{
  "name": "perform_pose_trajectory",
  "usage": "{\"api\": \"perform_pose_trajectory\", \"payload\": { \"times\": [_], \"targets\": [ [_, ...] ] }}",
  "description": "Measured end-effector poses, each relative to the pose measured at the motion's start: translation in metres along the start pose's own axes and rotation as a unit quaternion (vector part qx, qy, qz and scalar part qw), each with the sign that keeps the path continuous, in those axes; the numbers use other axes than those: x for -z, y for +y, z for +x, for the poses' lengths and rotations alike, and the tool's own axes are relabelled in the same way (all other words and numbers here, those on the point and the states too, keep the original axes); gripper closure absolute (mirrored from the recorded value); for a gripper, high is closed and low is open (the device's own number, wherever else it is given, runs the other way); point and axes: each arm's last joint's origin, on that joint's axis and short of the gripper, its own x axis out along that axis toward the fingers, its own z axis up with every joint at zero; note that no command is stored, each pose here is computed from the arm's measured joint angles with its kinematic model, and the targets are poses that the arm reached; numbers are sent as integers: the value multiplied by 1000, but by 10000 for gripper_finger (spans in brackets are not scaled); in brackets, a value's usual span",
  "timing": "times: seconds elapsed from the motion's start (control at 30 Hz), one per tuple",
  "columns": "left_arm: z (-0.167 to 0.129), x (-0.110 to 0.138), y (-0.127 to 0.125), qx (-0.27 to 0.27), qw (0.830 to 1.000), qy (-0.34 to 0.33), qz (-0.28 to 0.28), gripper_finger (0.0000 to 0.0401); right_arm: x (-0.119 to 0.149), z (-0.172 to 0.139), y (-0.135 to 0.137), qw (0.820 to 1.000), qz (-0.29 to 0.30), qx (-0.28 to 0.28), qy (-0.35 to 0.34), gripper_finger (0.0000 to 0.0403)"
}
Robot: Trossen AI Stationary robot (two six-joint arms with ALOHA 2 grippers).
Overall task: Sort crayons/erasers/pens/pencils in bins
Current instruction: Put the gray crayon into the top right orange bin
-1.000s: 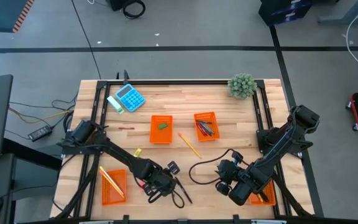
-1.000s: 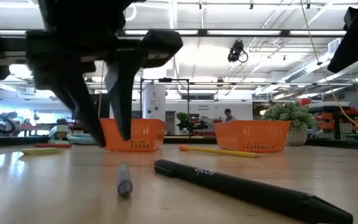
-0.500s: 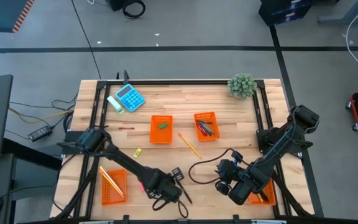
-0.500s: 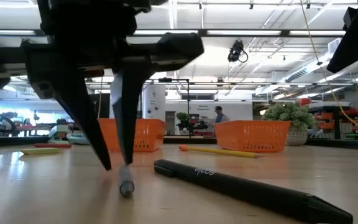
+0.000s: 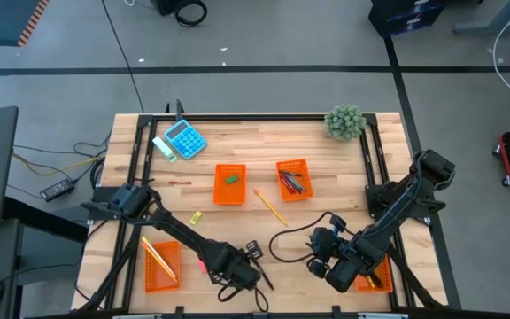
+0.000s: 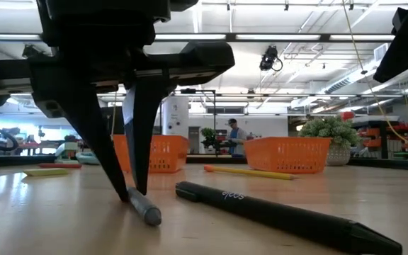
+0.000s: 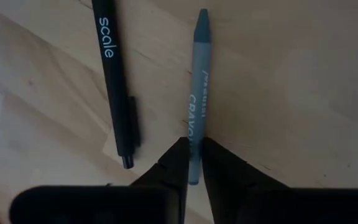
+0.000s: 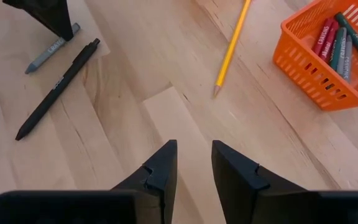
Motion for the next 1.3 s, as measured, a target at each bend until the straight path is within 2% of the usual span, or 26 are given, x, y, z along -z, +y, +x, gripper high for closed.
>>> {"api": "perform_pose_trajectory", "payload": {
  "times": [0.3,0.63,0.83,1.0,1.3],
  "targets": [
    [5,2,2,6,1000,4,-5,366,0,0,0,1000,-1,0,0,296],
    [11,11,14,70,996,-27,-48,333,0,0,0,1000,-8,0,0,296],
    [13,14,19,74,995,-28,-54,357,0,0,0,1000,-7,-1,3,296],
    [13,16,22,72,996,-35,-35,375,1,0,0,1000,-10,-3,9,296],
    [3,19,32,49,998,-32,-39,357,3,0,1,999,7,-14,45,296]
  ]
}}
